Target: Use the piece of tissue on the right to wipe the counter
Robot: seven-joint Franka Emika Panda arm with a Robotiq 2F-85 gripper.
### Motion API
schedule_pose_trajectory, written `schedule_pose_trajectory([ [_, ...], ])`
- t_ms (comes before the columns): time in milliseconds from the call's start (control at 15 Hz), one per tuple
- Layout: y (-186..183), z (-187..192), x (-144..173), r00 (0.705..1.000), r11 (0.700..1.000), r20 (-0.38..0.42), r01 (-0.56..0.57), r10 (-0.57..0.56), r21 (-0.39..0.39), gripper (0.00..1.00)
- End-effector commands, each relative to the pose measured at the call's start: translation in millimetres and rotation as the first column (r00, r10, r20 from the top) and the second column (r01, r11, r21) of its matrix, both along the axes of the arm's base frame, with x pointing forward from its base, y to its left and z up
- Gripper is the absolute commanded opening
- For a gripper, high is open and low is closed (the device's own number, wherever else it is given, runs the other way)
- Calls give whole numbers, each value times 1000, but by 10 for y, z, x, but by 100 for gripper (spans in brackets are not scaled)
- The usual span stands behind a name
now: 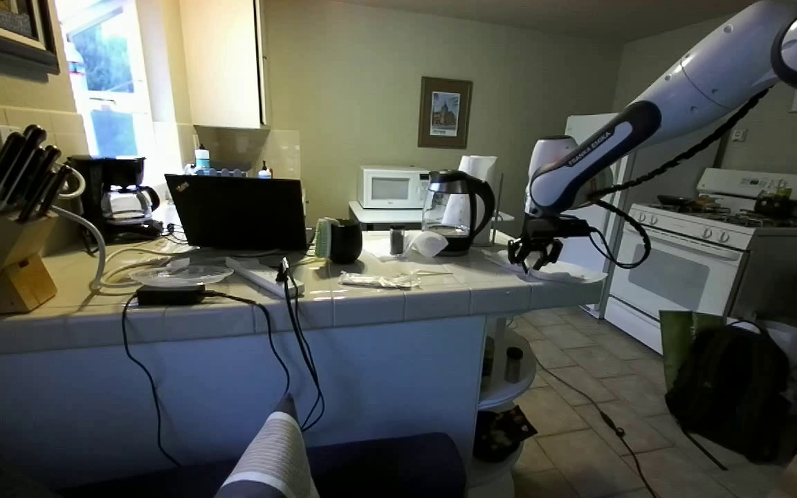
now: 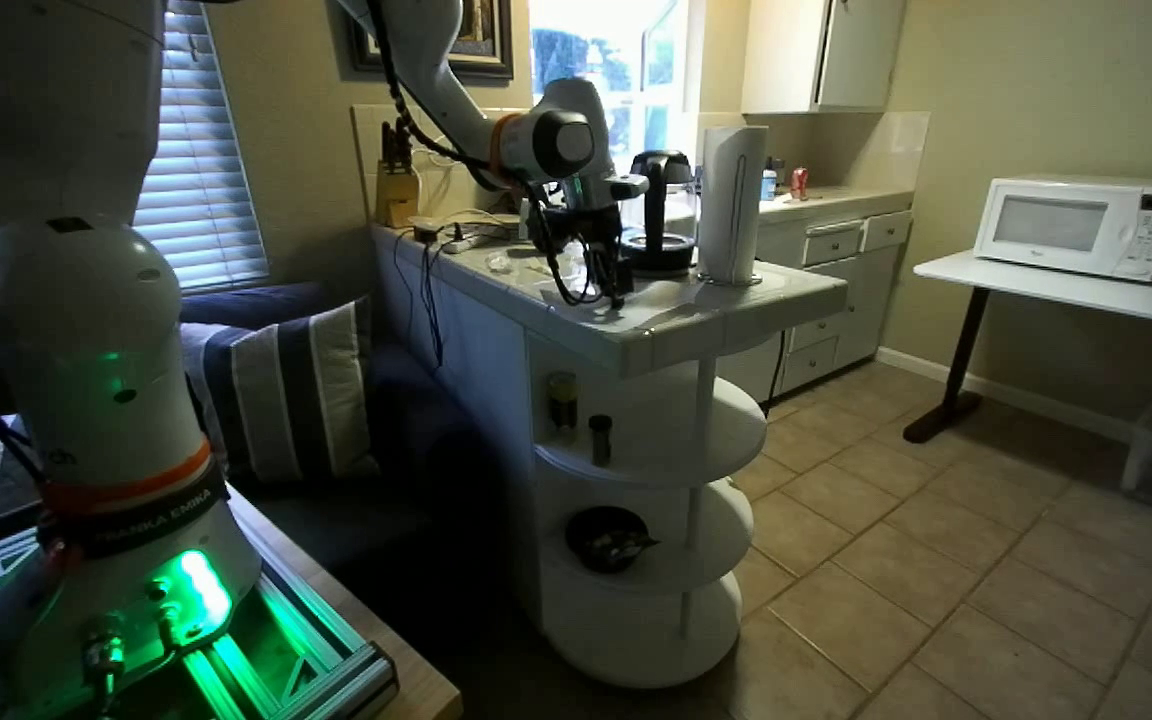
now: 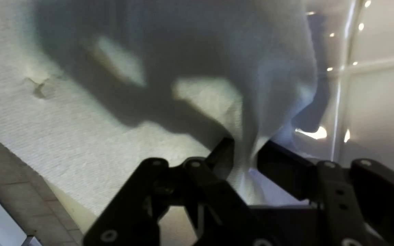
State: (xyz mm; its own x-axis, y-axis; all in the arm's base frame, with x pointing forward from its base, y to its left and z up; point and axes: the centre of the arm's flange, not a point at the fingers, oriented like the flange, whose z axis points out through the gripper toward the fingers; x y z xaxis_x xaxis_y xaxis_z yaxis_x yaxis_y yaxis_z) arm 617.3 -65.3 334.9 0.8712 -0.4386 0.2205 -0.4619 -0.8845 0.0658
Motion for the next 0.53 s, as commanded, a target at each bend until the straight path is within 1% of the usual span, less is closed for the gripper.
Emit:
schedule_pose_trajectory([
  [0, 5, -71, 25, 999, 1000, -33, -4, 4, 9, 47],
  [67, 8, -46, 30, 999, 1000, -32, -5, 5, 7, 50],
  [133, 10, -29, 35, 1000, 1000, -30, -5, 5, 6, 49],
  [200, 13, -15, 45, 1000, 1000, -27, -7, 7, 6, 56],
  [267, 19, -9, 55, 1000, 1000, -27, -8, 9, 5, 52],
  [333, 25, 1, 65, 999, 1000, -32, -10, 11, 4, 51],
  [467, 31, 11, 74, 999, 1000, -49, -14, 14, 9, 55],
])
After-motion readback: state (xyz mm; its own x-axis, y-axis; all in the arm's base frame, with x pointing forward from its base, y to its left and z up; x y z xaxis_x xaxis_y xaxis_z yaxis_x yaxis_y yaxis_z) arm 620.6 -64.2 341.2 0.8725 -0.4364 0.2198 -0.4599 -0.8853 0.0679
